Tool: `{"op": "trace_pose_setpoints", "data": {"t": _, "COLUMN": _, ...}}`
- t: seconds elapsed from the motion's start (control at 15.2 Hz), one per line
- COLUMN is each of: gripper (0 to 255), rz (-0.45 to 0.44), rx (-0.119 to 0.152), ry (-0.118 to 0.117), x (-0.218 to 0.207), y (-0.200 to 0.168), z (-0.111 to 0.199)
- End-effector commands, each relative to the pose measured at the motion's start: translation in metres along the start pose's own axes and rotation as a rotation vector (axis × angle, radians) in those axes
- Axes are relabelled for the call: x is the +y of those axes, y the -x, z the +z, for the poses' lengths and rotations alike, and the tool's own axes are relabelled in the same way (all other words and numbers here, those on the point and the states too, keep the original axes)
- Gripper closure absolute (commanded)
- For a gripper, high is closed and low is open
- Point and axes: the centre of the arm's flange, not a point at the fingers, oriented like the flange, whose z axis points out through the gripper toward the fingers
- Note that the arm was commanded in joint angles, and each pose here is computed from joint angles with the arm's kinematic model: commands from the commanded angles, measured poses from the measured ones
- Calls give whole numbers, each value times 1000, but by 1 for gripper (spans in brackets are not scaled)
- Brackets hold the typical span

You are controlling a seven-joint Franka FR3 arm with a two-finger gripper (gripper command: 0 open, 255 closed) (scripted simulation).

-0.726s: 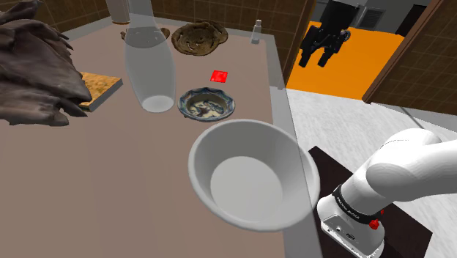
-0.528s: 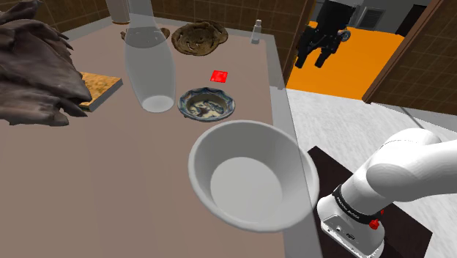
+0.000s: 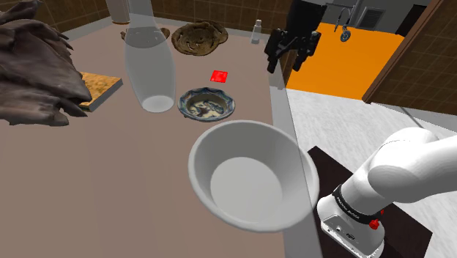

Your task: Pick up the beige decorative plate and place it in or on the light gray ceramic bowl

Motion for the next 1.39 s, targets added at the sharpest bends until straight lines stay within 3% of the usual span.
{"op": "trace_pose_setpoints", "data": {"t": 0.0, "gripper": 0, "rz": 13, "rx": 1, "ry": 12, "x": -29, "y": -1, "z": 3}}
{"op": "trace_pose_setpoints", "data": {"t": 1.32, "gripper": 0, "rz": 115, "rx": 11, "ry": 131, "x": -303, "y": -16, "z": 47}}
